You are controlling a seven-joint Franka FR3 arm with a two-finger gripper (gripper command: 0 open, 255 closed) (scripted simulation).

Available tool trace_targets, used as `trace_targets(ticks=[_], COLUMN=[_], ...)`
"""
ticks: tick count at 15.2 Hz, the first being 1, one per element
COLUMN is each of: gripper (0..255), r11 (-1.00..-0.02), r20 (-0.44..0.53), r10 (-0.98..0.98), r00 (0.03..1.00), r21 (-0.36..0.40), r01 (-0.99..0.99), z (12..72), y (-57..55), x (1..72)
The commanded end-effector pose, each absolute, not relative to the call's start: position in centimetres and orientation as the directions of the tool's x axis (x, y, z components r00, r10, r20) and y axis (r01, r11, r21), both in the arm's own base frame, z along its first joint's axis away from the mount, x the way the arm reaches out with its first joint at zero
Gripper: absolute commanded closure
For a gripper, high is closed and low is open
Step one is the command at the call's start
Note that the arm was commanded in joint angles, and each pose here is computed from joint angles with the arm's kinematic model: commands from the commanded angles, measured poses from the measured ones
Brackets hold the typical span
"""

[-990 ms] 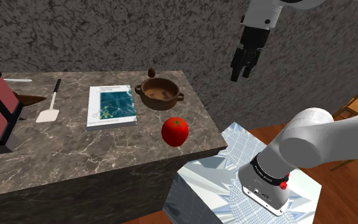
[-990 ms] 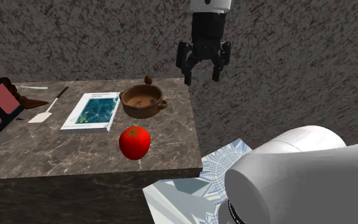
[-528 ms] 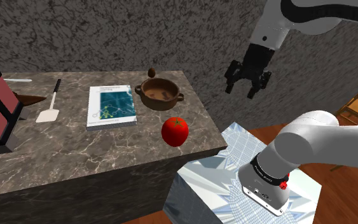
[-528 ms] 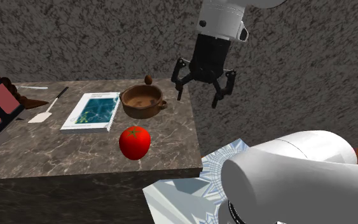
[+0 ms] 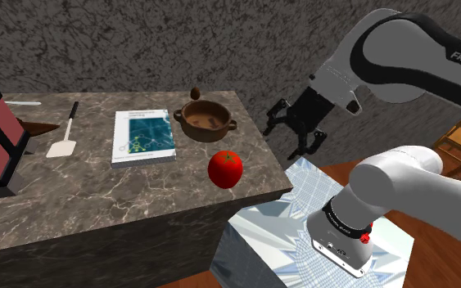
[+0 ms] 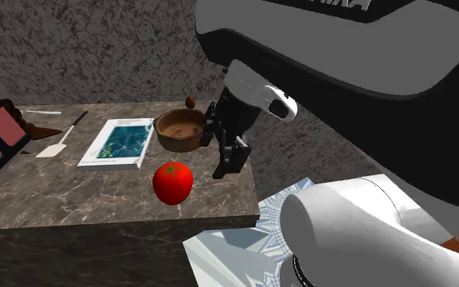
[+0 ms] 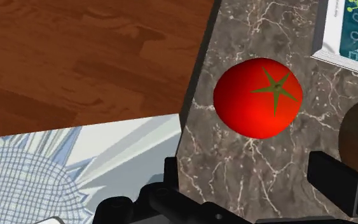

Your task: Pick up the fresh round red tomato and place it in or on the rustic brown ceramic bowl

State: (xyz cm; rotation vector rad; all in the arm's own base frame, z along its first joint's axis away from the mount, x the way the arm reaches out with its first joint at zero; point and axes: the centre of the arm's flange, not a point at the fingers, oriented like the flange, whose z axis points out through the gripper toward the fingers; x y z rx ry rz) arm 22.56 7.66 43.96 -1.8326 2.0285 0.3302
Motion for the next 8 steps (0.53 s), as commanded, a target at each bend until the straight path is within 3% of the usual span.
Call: trace_targets(ticks=[1,5,8], gripper=[0,0,0], r11=[0.395,0.779,0.779], r20=[-0.461,-0.461,-0.461], r10=[-0.820,-0.532,-0.532], r00=[-0.339,-0.711,-0.711], r21=[-0.028,0.064,0.064], r01=[-0.918,-0.624,-0.624], z=[42.8,40.5,39.1], y=[9.7,13.3,13.8], x=[22.7,24.7,25.2])
